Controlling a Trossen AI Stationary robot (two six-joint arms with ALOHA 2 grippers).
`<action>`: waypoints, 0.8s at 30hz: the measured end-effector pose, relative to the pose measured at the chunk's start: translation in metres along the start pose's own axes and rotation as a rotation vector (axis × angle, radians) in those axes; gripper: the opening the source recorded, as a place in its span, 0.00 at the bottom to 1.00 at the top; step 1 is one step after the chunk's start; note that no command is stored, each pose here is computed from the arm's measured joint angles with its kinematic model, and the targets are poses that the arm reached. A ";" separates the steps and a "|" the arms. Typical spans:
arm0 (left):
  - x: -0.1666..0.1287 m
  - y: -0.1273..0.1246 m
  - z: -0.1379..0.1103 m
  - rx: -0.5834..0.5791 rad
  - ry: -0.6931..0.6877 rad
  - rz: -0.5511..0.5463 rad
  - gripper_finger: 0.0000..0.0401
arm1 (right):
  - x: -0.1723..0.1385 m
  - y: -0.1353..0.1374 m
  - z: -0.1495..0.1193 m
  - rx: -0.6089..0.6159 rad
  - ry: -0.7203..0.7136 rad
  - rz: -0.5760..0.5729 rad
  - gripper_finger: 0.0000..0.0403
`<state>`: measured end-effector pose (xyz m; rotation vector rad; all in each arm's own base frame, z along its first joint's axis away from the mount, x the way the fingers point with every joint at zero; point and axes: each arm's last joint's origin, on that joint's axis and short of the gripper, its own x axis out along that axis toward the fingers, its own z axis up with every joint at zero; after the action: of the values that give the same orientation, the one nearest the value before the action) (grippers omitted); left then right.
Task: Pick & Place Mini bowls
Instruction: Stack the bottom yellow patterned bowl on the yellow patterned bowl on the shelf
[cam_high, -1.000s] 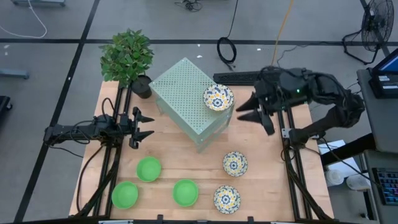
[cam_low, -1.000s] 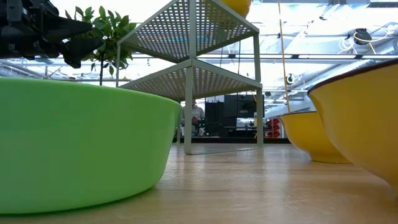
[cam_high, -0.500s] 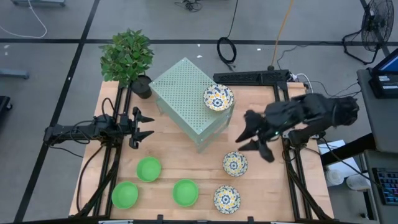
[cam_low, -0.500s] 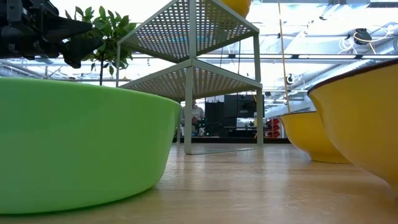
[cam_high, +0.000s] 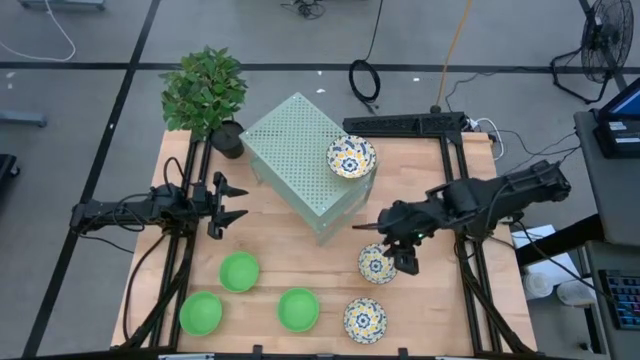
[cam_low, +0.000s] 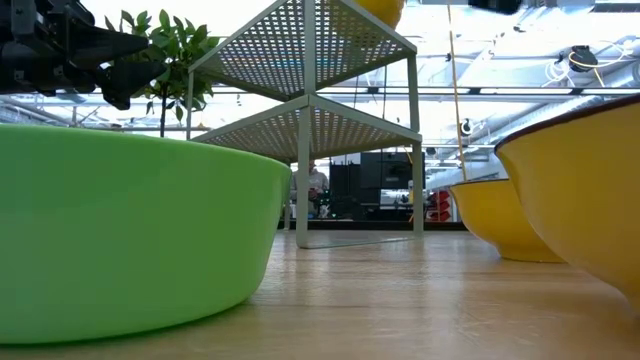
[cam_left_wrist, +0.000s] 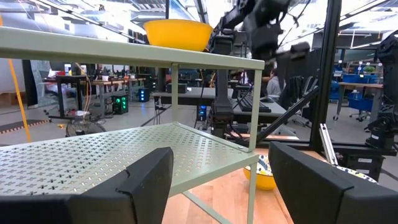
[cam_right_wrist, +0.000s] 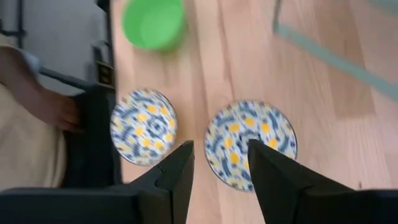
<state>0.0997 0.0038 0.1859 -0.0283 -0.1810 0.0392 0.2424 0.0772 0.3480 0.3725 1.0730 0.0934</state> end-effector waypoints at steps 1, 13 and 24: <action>0.000 0.000 0.000 0.000 0.000 0.000 0.67 | 0.005 -0.002 -0.003 0.009 0.017 -0.010 0.35; 0.000 0.000 0.000 0.000 0.000 0.000 0.67 | 0.051 -0.030 -0.035 0.031 0.142 -0.212 0.35; 0.000 0.000 0.000 0.000 0.000 0.000 0.67 | 0.083 -0.049 -0.059 0.125 0.182 -0.277 0.35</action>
<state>0.0997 0.0038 0.1859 -0.0283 -0.1810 0.0394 0.2256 0.0673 0.2360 0.3290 1.3042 -0.1902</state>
